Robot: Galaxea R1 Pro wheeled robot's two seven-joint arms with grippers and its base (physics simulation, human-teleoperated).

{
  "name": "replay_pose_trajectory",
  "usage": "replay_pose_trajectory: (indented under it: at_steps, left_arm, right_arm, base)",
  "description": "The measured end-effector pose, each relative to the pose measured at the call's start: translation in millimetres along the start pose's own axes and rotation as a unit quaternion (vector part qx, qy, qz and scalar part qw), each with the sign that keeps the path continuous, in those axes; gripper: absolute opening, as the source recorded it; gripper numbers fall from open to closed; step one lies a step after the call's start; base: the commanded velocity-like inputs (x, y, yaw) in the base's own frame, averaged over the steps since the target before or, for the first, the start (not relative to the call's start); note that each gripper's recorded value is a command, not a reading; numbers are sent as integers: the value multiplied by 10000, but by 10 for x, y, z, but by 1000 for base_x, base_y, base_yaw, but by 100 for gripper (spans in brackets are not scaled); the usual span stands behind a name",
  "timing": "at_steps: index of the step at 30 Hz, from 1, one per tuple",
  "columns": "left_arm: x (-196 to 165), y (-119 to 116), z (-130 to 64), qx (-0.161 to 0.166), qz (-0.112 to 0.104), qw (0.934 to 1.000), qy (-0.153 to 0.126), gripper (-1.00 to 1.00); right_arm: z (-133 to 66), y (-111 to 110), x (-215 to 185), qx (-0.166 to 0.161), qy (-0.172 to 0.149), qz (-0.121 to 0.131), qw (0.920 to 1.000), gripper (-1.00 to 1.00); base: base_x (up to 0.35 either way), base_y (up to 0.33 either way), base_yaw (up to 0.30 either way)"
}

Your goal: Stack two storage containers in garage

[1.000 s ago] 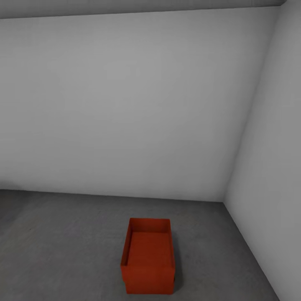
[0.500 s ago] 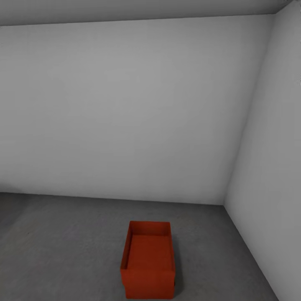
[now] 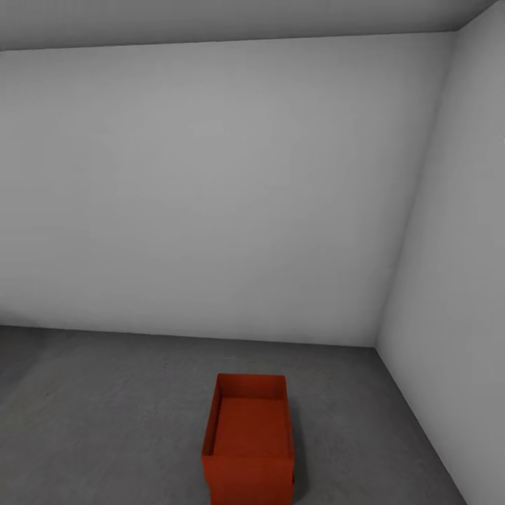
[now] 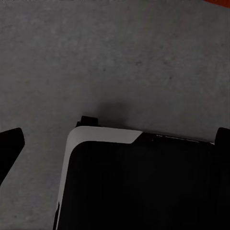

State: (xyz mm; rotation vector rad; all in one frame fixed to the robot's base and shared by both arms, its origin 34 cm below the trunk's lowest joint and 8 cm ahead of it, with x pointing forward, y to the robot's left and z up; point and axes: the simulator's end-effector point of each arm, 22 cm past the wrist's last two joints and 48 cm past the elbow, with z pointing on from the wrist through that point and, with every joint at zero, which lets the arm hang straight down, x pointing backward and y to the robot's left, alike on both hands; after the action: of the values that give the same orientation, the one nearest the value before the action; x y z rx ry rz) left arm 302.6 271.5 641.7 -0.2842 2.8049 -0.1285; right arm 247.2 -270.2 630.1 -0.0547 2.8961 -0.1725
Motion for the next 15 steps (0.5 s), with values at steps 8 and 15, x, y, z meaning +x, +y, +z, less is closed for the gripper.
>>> replay_pose_trajectory:
  at_steps: [8,15]
  left_arm:
    - [-1,0,0,1,0,10000,-1,100]
    - [-1,1,0,-2,0,10000,-1,100]
  right_arm:
    - [0,2,-11,-7,-20,-50,10000,100]
    - [0,6,-2,-10,2,-48,10000,100]
  base:
    - [0,0,0]
    - [0,0,0]
